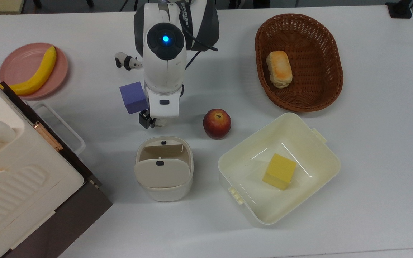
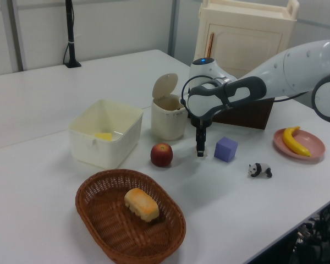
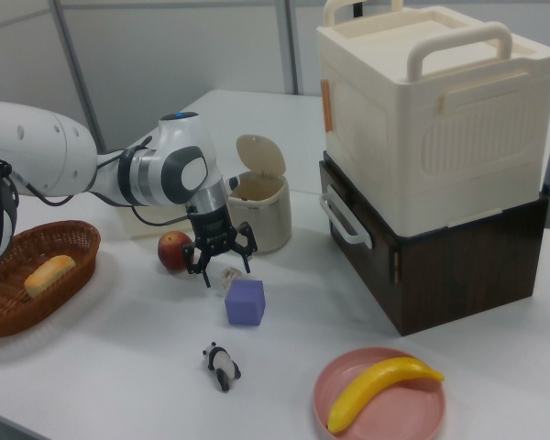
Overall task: Grab it up and put it in the trash
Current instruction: 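Close the gripper on the white paper ball and lift it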
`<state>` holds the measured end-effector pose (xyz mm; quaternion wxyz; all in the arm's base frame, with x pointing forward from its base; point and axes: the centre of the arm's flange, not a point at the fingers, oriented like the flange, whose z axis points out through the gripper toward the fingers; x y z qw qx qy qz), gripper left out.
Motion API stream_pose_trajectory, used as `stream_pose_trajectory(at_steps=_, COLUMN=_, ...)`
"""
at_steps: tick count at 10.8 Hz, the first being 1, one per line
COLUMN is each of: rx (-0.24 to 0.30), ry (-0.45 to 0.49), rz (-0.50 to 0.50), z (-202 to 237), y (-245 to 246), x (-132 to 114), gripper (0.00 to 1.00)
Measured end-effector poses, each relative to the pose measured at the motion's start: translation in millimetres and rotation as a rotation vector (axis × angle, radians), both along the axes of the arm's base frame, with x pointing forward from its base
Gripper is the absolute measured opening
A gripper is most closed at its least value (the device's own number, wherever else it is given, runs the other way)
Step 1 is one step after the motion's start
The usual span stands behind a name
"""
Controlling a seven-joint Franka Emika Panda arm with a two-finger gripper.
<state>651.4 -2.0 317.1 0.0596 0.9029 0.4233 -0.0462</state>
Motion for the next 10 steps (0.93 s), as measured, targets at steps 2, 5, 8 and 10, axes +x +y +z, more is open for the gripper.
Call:
stream_pose_trajectory(at_steps=2, rx=-0.013, ry=-0.033, rz=-0.025, z=2.4, y=0.0, x=3.1, gripper=0.59)
stream_pose_trajectory(at_steps=5, rx=-0.036, ry=-0.036, rz=-0.011, z=2.1, y=-0.9, x=3.3, gripper=0.20)
stream_pose_trajectory(at_steps=8, rx=-0.047, ry=-0.036, rz=-0.002, z=1.8, y=-1.0, x=3.4, gripper=0.19)
stream_pose_trajectory(at_steps=10, rx=-0.047, ry=-0.037, rz=-0.004, z=2.0, y=-1.0, x=3.5, gripper=0.19)
